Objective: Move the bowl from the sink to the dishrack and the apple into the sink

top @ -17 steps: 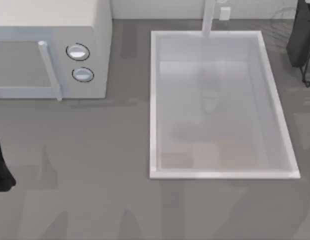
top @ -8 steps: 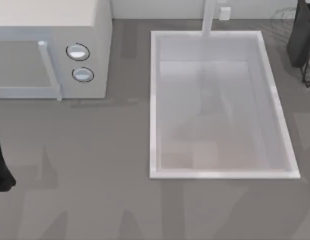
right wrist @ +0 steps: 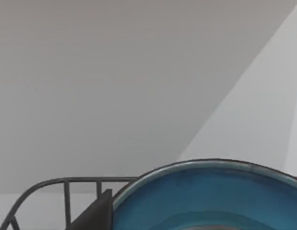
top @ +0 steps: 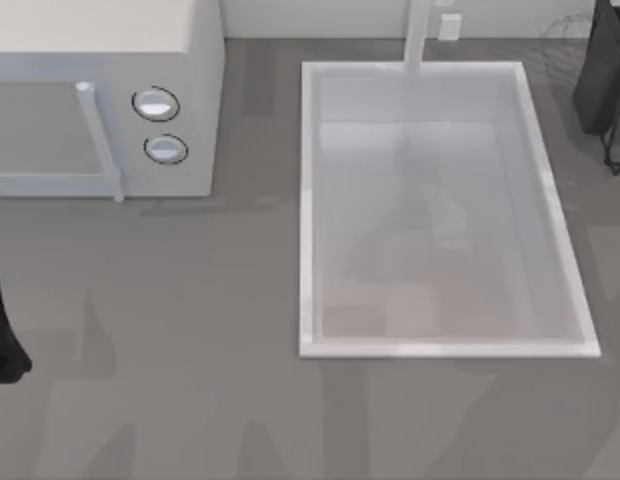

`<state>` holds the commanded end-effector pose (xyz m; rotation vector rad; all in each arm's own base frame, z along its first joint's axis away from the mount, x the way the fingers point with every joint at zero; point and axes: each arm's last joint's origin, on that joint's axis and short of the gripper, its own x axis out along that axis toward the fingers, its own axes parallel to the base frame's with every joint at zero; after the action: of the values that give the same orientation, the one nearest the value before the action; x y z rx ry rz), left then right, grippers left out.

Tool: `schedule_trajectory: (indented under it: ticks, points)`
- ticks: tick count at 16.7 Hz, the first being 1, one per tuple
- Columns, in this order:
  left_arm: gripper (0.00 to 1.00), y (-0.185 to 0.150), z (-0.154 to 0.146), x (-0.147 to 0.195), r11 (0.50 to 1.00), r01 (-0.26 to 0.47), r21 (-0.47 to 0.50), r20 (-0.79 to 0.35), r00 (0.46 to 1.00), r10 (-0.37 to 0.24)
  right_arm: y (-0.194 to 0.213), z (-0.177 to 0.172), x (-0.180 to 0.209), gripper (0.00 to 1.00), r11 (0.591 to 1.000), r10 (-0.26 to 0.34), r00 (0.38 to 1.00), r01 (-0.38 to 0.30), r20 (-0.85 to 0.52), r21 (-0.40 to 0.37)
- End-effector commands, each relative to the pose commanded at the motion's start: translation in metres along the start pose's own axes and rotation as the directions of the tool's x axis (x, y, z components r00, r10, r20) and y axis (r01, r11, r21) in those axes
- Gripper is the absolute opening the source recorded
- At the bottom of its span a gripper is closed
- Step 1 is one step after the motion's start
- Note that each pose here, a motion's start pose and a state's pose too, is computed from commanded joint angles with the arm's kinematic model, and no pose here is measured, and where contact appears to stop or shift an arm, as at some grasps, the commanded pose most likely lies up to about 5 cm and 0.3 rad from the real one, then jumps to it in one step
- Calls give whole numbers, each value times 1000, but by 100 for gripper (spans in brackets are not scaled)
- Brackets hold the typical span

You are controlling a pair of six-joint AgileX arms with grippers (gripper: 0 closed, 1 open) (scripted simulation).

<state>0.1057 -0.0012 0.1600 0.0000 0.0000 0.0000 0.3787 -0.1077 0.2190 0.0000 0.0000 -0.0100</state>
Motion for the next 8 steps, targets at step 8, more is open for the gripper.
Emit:
schedule_trajectory:
  ticks: [8]
  points:
    - [100,0,0,0,1000,0,0,0,1000,0,15,19,-23,100,1000,2,1000,-2,2,0]
